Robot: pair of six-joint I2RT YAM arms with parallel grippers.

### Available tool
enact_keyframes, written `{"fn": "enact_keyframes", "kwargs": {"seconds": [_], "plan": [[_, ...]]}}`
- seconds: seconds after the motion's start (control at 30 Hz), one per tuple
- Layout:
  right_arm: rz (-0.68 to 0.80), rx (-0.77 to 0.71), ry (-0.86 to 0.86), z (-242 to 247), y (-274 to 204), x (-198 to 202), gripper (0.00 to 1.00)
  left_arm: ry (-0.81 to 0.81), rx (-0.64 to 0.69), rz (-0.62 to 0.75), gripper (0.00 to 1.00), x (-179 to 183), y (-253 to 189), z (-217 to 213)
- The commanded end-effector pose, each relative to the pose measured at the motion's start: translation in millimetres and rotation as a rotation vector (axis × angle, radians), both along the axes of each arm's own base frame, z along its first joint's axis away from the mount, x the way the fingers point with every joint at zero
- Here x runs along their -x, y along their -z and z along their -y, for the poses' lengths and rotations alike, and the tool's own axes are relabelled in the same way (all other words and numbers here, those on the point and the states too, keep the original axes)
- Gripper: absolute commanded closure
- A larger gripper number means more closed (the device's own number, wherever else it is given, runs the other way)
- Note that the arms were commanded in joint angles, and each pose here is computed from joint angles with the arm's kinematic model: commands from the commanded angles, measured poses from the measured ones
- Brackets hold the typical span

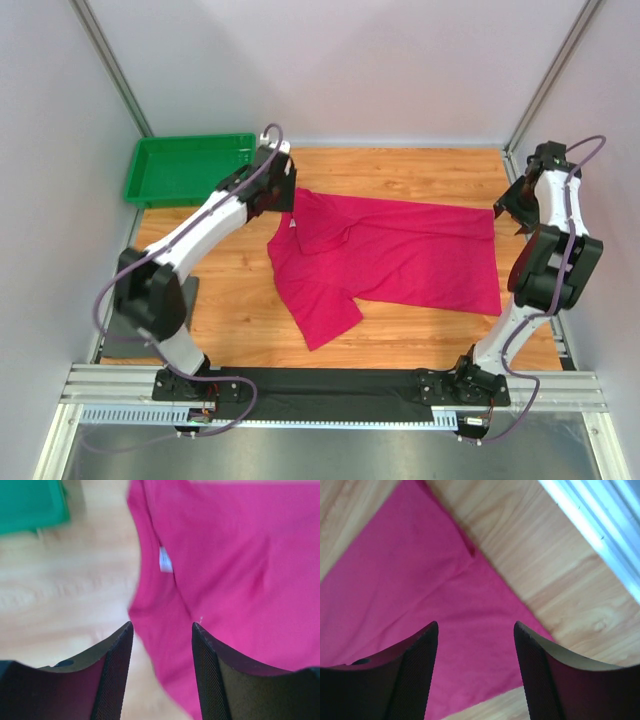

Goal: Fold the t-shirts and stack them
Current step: Fold the tshirt

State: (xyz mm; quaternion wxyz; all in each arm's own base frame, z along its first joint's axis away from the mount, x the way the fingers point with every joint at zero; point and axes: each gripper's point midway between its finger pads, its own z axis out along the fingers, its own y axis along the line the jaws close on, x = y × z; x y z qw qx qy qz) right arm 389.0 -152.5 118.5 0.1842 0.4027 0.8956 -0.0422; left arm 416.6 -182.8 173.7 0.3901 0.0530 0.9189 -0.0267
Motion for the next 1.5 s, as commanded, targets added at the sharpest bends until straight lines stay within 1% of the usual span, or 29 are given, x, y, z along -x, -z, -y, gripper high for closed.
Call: {"fn": "enact_keyframes", "kwargs": {"seconds": [0.0,0.03,0.07,0.1,0.13,0.17,0.2,0.23,0.27,0.37,0.4,0.47,0.53,0.6,0.77,0.9,0.97,1.07,1.1,1.17,1.2,1.27,1.33,1.4,1.47], "plan": [[0.084,-0.146,-0.012,-49.6,-1.7,27.1,0.37,0.038,0.158,-0.124,0.43,79.1,6.8,-4.0],[0.096,-0.185,-0.027,-64.0,0.4,32.8,0.37,0.01,0.202,-0.163,0.44,97.4,14.7,-2.3],[0.05,-0.236,-0.05,-92.0,24.8,66.1,0.39,-0.017,0.241,-0.28,0.48,154.3,56.6,-9.1],[0.082,-0.225,-0.055,-91.4,17.0,63.6,0.39,-0.013,0.245,-0.284,0.48,155.5,57.0,-8.3],[0.072,-0.241,-0.077,-103.6,21.6,70.6,0.39,-0.037,0.304,-0.275,0.49,168.2,52.7,-6.5],[0.065,-0.248,-0.089,-109.8,25.0,76.9,0.4,-0.042,0.303,-0.313,0.49,185.9,75.0,-8.6],[0.044,-0.262,-0.094,-117.8,33.0,90.5,0.4,-0.047,0.329,-0.297,0.49,191.4,74.2,-9.1],[0.039,-0.282,-0.114,-127.1,35.4,95.8,0.4,-0.072,0.357,-0.297,0.49,193.9,78.7,-8.2],[0.035,-0.288,-0.117,-131.0,36.6,101.0,0.4,-0.088,0.349,-0.318,0.49,201.2,92.0,-13.3],[0.027,-0.295,-0.126,-139.7,39.0,120.0,0.41,-0.083,0.382,-0.345,0.48,206.2,101.0,-8.3],[0.036,-0.289,-0.133,-140.2,35.8,123.9,0.4,-0.068,0.392,-0.38,0.46,210.1,106.1,-3.3],[0.021,-0.287,-0.129,-140.6,39.0,131.9,0.39,-0.049,0.437,-0.404,0.46,210.8,109.6,8.3],[0.005,-0.282,-0.125,-139.7,41.4,136.9,0.39,-0.069,0.454,-0.439,0.45,216.2,117.1,13.4],[-0.005,-0.278,-0.119,-138.5,43.3,136.9,0.38,-0.085,0.448,-0.449,0.43,218.5,123.1,13.5],[-0.03,-0.273,-0.096,-134.1,42.8,132.5,0.37,-0.097,0.425,-0.472,0.42,213.9,131.5,15.7],[-0.045,-0.25,-0.033,-121.0,49.0,139.1,0.37,-0.149,0.381,-0.563,0.42,217.8,153.8,15.5],[-0.042,-0.254,0.011,-113.8,51.6,142.8,0.37,-0.155,0.391,-0.578,0.43,215.9,159.6,19.2],[-0.084,-0.227,0.077,-100.1,61.9,156.1,0.37,-0.159,0.391,-0.592,0.56,212.9,166.0,23.1],[-0.096,-0.217,0.094,-96.1,64.0,160.0,0.37,-0.168,0.383,-0.578,0.68,209.7,166.3,21.5],[-0.114,-0.224,0.135,-90.7,69.9,169.5,0.37,-0.16,0.374,-0.55,0.79,205.9,165.0,20.1],[-0.117,-0.227,0.151,-89.3,71.2,172.1,0.37,-0.16,0.363,-0.523,0.88,202.0,162.8,17.1],[-0.123,-0.234,0.18,-86.3,75.6,181.2,0.37,-0.136,0.342,-0.479,1.0,195.8,157.5,14.4],[-0.137,-0.232,0.222,-78.6,80.0,191.6,0.38,-0.108,0.334,-0.45,1.0,191.0,152.2,14.3],[-0.136,-0.211,0.241,-69.4,80.2,196.0,0.39,-0.089,0.347,-0.434,1.0,189.7,145.8,16.4],[-0.137,-0.222,0.287,-61.8,81.5,200.4,0.42,-0.082,0.358,-0.426,1.0,191.3,141.8,16.7]]}}
